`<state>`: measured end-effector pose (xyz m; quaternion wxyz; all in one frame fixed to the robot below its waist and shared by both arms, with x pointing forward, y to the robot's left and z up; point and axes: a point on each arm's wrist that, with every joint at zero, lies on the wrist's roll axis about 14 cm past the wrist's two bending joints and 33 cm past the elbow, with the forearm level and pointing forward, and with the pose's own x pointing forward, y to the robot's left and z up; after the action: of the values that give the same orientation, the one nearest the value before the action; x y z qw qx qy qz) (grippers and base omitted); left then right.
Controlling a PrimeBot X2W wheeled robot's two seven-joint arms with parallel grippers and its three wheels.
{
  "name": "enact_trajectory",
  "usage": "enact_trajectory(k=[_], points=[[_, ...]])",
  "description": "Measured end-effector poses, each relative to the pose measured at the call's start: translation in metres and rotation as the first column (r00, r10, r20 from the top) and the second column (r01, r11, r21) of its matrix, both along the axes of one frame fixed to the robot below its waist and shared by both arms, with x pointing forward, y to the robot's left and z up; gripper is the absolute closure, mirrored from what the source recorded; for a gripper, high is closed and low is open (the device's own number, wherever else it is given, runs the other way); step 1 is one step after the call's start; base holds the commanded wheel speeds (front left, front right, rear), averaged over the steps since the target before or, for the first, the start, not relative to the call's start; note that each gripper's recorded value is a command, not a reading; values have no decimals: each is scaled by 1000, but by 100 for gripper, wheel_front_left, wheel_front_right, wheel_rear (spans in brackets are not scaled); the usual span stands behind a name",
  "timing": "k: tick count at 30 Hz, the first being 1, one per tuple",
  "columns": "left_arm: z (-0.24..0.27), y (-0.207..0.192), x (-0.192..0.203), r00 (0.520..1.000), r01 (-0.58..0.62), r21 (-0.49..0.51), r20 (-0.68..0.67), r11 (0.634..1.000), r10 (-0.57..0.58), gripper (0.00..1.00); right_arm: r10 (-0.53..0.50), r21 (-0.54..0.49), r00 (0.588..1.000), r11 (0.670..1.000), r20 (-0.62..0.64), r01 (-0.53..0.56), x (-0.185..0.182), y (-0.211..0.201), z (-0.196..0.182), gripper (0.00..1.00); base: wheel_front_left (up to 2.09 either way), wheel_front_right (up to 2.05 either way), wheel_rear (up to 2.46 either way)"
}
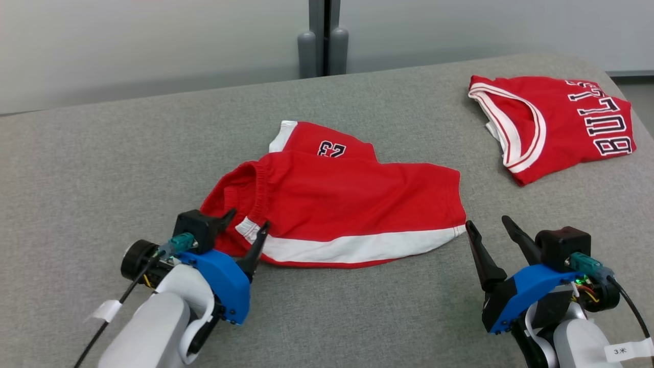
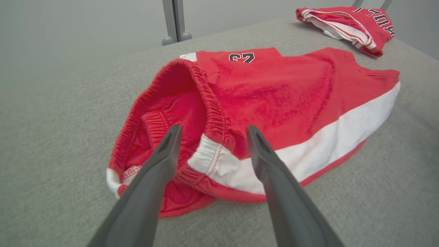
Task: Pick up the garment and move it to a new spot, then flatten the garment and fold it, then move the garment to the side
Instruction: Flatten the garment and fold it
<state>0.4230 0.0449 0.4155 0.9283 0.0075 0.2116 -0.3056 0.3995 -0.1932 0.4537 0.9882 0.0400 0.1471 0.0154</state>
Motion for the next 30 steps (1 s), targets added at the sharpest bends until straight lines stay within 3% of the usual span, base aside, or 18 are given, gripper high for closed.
enact_trajectory(k=[4,5,6,11,19,22,30], points=[[-15,5,7,999,2,29,-52,1000,-1,0,-21,6,1000,1000,-23,21,-2,-6,-10,0,0,0,0],[-18,4,7,998,7,27,-65,1000,-5,7,-25,8,999,1000,-26,25,-3,-8,-12,0,0,0,0],[-22,2,5,997,16,28,-77,999,-14,100,-28,9,999,1000,-30,28,-3,-8,-13,0,0,0,0],[-28,2,2,994,16,-2,-107,1000,-16,100,-40,23,997,999,-59,41,-4,-11,-23,0,0,0,0],[-25,30,17,979,-174,-143,-134,974,155,100,-22,110,989,993,-146,39,2,-1,-42,0,0,0,0],[-30,31,13,976,-183,-154,-150,971,160,100,9,165,986,986,-164,19,9,13,-47,0,0,0,0],[-39,36,4,971,-205,-179,-157,962,178,100,82,183,970,982,-228,-40,14,37,-67,0,0,0,0]])
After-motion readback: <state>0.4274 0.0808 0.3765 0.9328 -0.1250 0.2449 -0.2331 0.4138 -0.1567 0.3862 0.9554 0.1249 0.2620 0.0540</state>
